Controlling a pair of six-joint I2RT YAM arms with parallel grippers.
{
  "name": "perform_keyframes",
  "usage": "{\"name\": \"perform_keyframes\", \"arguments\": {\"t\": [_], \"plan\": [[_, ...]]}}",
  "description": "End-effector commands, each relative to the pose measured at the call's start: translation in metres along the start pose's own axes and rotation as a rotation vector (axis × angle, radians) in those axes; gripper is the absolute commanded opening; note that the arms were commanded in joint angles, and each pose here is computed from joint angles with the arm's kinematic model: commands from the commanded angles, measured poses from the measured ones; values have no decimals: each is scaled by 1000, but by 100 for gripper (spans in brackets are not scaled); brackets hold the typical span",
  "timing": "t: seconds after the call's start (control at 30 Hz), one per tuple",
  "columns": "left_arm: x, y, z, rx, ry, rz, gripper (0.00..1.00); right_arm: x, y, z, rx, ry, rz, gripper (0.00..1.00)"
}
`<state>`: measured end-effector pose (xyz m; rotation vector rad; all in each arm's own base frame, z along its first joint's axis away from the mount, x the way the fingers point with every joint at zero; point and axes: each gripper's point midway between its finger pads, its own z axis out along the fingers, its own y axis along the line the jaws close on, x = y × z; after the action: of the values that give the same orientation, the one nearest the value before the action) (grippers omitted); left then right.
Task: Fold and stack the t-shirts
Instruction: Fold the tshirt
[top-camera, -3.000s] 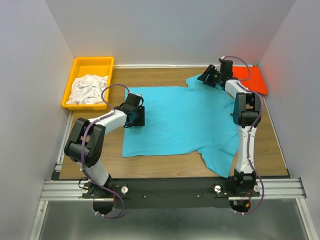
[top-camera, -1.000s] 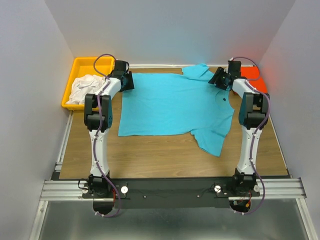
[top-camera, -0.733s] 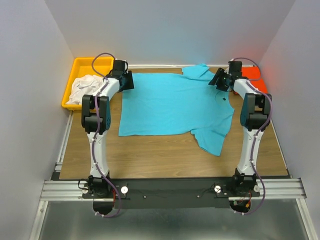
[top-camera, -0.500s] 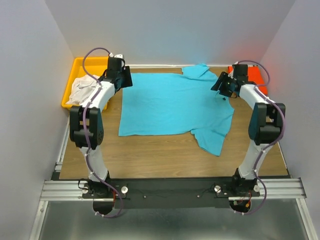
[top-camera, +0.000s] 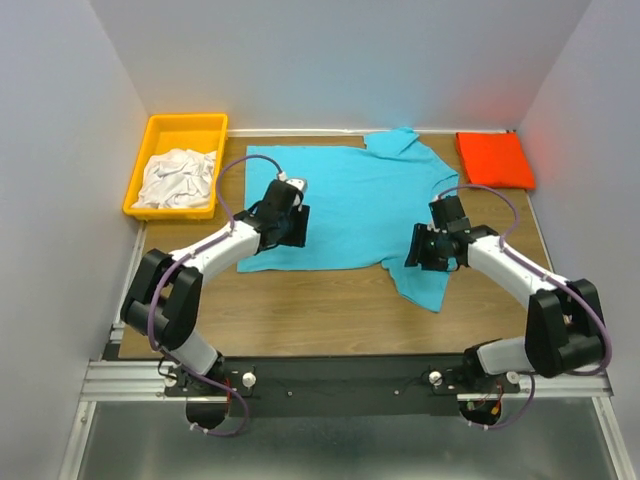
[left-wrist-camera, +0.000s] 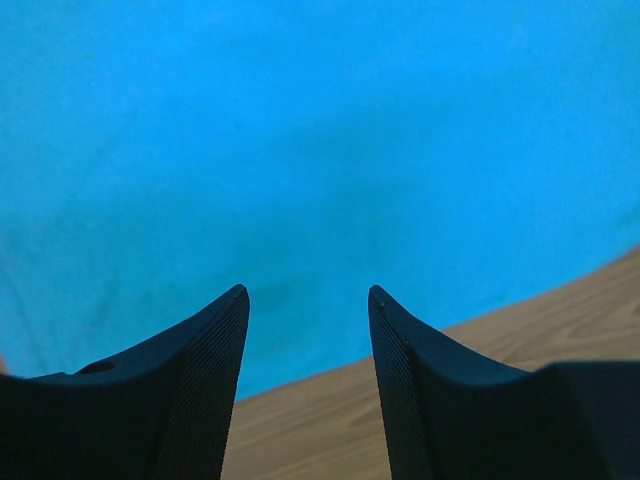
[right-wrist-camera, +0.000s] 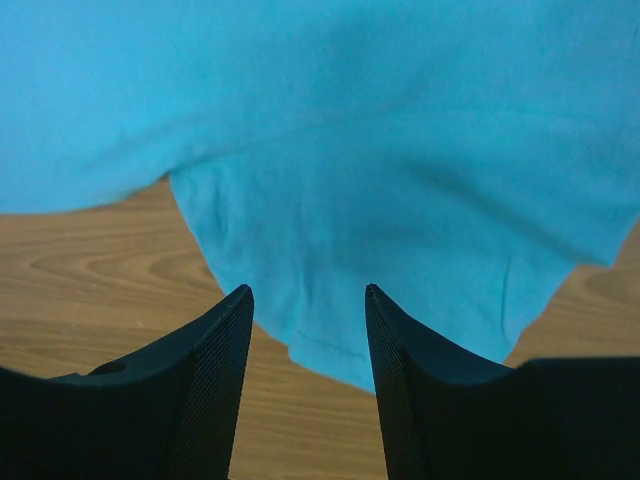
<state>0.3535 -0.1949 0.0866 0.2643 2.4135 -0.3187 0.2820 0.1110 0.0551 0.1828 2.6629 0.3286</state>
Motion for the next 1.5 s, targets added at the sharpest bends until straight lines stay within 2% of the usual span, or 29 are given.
{"name": "perform_keyframes", "arguments": {"t": [0.0,0.17,0.33,0.43,0.57,0.67,0.73,0.87,0.97,1.13,1.23,1.47], "plan": [[2,-31,-23,55,-50,-12,59,31,-4,-12,43,40,7,56],[27,-42,-25,59,-11,-104,59,60,7,-11,11,101,-46,55],[43,-62,-29,112,30,-256,59,71,22,-12,-1,99,-79,53],[50,-76,-27,122,52,-260,59,71,19,-13,42,53,-87,52],[55,-106,-29,162,62,-258,59,79,18,-13,56,47,-128,52],[51,-113,-27,166,52,-255,59,80,17,-10,83,46,-165,51],[50,-116,-28,168,47,-244,59,72,18,-11,100,17,-179,49],[47,-115,-22,143,54,-190,59,66,23,-9,131,5,-204,38],[45,-118,-20,140,62,-135,59,65,25,-5,159,13,-223,35],[45,-104,-20,80,53,-100,59,61,21,0,218,20,-234,29],[45,-81,-24,9,28,-113,59,46,17,-8,259,-42,-232,29],[58,7,-25,-127,27,-216,59,17,-5,-18,306,-78,-159,33]]}}
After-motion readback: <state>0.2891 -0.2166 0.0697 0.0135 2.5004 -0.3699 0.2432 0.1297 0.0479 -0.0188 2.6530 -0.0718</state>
